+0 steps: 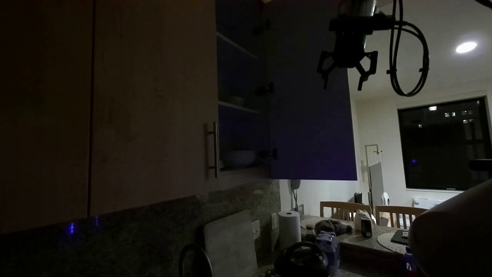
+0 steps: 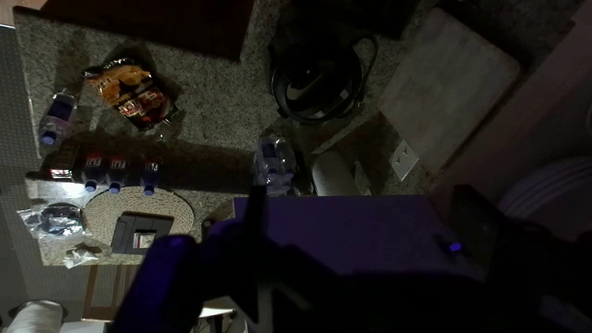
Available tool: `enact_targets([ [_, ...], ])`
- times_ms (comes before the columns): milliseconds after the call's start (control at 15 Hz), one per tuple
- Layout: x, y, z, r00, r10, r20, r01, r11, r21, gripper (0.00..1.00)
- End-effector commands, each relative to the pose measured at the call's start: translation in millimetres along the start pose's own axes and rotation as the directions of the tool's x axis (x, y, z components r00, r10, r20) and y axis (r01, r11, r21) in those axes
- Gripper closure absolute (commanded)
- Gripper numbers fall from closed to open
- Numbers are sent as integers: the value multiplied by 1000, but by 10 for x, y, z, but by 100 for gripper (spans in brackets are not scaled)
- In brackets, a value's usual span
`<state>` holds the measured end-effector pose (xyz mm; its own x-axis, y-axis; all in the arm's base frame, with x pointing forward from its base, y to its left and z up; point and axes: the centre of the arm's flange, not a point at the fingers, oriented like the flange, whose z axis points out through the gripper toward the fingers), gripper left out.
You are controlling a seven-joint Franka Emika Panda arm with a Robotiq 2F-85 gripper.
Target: Close the open cabinet door
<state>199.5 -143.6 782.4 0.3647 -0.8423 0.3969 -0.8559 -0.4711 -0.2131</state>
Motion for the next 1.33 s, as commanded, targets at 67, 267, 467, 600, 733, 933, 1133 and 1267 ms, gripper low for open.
enact_targets([
  [67, 0, 0, 0, 1000, 0, 0, 0, 1000, 0, 0],
  [267, 0, 0, 0, 1000, 0, 0, 0, 1000, 0, 0],
  [467, 0, 0, 0, 1000, 0, 0, 0, 1000, 0, 0],
  [600, 38, 27, -2, 1000, -2, -6, 2, 1000, 1, 0],
  [733, 136, 87, -54, 1000, 5, -18, -5, 1000, 17, 25],
  [933, 356, 256, -170, 997, 69, -23, -68, 997, 44, 41],
  [1133, 583, 495, -248, 989, 143, -38, -141, 988, 56, 61],
  [1267, 717, 615, -252, 983, 181, -42, -179, 982, 56, 73],
])
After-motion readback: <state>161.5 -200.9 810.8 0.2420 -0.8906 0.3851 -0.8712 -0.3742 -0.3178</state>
